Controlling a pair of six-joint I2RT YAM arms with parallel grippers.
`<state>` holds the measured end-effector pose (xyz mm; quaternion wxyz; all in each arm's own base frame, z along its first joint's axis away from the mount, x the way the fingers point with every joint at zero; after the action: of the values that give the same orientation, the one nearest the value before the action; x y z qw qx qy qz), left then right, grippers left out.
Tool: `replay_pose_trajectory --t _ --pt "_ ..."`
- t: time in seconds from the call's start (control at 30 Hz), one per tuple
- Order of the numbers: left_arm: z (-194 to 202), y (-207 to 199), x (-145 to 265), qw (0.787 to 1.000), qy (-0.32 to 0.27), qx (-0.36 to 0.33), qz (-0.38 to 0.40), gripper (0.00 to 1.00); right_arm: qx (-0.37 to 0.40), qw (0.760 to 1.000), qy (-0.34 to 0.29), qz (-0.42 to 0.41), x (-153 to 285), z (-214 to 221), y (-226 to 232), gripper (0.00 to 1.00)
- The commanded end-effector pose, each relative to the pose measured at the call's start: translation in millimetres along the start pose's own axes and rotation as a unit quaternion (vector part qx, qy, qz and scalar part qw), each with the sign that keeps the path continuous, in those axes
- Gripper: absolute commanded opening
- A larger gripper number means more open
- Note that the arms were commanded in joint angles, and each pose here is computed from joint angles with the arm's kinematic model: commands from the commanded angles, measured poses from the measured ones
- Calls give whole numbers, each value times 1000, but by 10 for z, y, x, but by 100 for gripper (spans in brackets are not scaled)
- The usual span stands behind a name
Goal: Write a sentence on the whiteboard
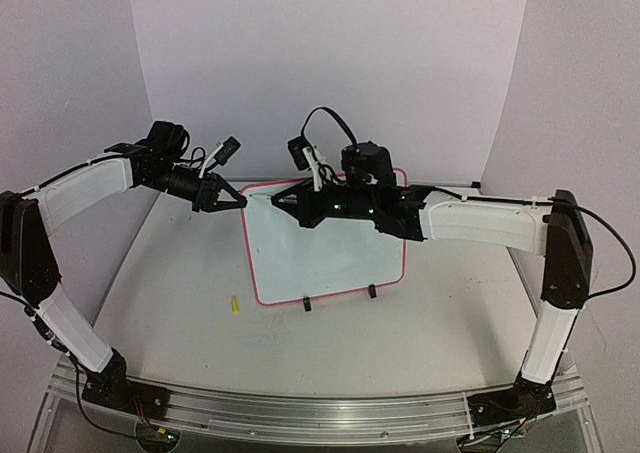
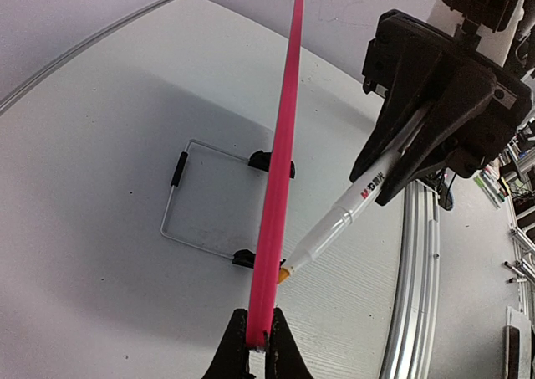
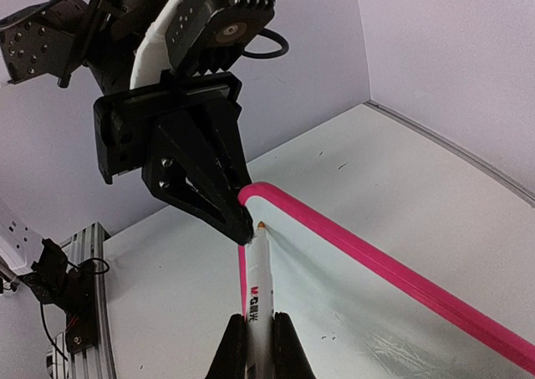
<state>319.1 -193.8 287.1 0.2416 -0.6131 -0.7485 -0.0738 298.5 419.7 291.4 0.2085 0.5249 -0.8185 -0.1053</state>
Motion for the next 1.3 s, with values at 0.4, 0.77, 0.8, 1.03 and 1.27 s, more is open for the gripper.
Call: replay_pose_trajectory --t 0.4,0.77,0.8,1.03,1.27 --pt "-111 -115 101 999 -14 -28 1 0 -30 999 20 25 -33 302 -187 0" --pt "-110 -107 102 1000 -12 -28 -2 0 -11 998 -4 -67 168 82 133 0" --pt "-109 -106 100 1000 -12 -27 -1 0 -11 998 -8 -69 180 58 146 0" --pt "-104 -99 97 1000 -11 -26 -2 0 -7 999 -24 -37 155 13 86 0" --pt "-99 -100 86 1000 -9 -24 -3 0 -5 999 -40 -17 121 -40 40 0"
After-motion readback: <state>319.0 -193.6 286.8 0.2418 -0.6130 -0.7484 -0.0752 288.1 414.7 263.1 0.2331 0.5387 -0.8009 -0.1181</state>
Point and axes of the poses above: each gripper's point midway between its finger pads, its own x axis back along the fingers, its own y axis along the line the jaws close on, z = x × y, the point moved 7 cm from there along x, back along the fingers, and after that the axes turned 9 degrees about -x, right-handed, at the moved point
